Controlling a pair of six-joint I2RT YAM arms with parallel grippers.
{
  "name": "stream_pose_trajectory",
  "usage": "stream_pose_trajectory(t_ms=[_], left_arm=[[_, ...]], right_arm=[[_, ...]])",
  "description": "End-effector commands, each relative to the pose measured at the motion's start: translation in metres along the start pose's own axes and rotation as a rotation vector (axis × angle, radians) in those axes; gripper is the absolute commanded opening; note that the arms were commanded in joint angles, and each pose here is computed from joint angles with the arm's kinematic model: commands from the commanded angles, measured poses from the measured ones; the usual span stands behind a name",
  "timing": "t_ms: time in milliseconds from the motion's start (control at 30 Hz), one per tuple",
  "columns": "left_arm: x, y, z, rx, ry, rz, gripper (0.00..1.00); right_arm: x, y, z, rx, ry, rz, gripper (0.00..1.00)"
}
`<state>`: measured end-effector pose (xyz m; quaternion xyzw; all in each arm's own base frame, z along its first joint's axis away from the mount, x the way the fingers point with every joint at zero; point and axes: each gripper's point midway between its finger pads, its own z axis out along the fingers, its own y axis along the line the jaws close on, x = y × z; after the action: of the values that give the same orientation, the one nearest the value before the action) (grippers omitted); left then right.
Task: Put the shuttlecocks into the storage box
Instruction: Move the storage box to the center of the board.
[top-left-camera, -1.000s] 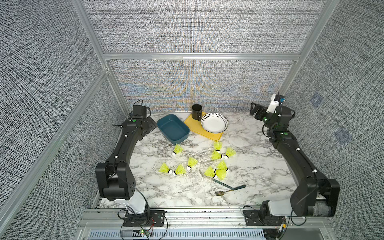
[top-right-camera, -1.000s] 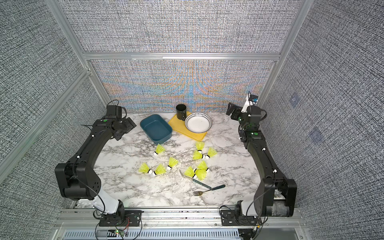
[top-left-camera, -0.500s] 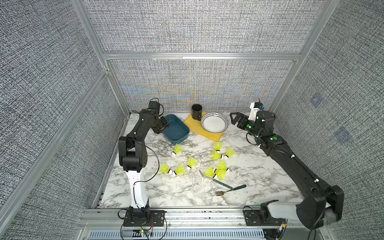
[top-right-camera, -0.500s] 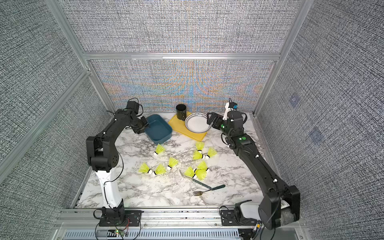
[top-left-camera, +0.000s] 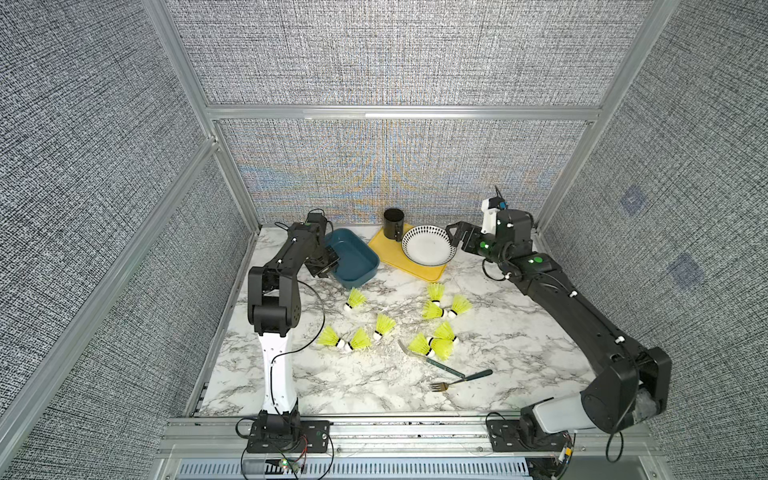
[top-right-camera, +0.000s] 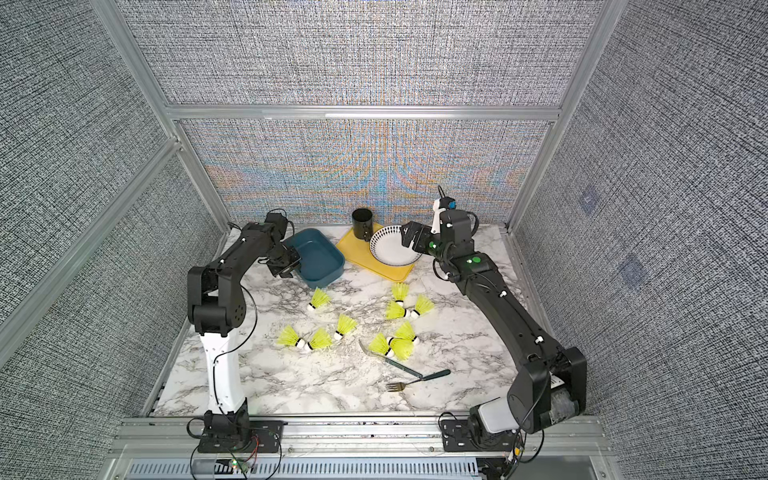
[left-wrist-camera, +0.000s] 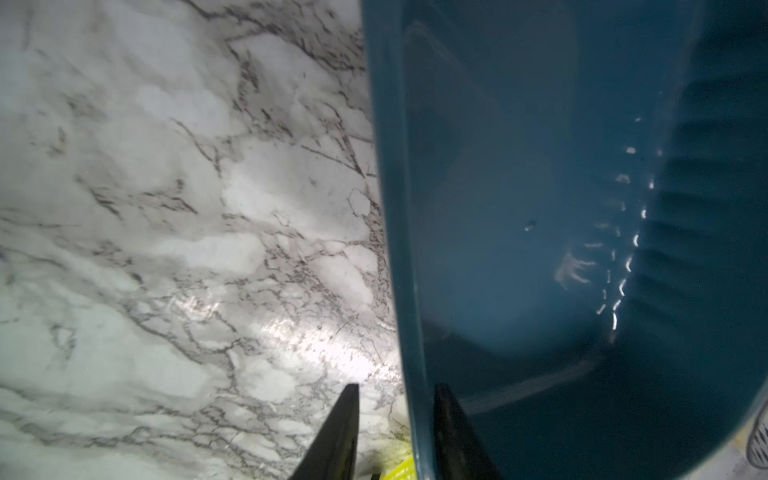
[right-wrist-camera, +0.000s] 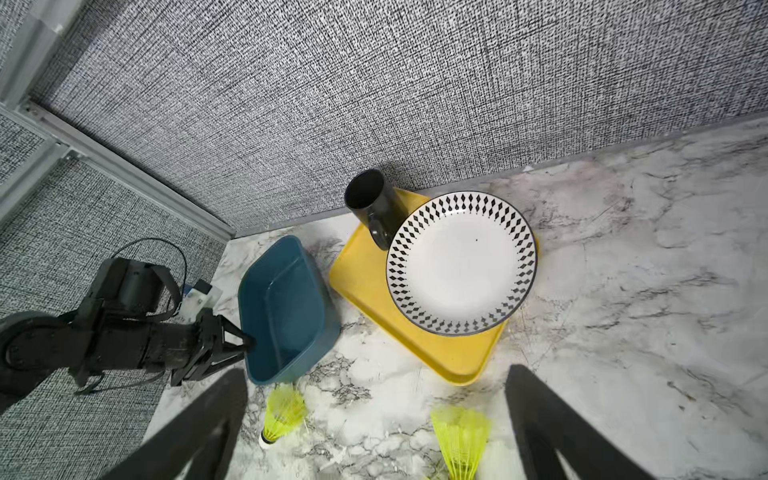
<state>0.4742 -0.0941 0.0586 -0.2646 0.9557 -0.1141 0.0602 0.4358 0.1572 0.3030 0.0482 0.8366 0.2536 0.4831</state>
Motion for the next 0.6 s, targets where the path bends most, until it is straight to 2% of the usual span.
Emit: stream_pose_trajectory(t_ms=[0, 100, 567], left_arm=[[-0.002, -0.004, 0.001, 0.006, -0.015, 0.006, 0.18], [0.001, -0.002, 0.002, 0.002, -0.016, 0.009, 0.02], [0.022, -0.017, -0.012, 0.021, -0.031, 0.104, 0.02]], right_arm=[[0.002, 0.000, 0.000, 0.004, 0.012, -0.026, 0.98], [0.004, -0.002, 0.001, 0.009, 0.017, -0.032, 0.98], [0.012, -0.005, 0.005, 0.029, 0.036, -0.047, 0.98]])
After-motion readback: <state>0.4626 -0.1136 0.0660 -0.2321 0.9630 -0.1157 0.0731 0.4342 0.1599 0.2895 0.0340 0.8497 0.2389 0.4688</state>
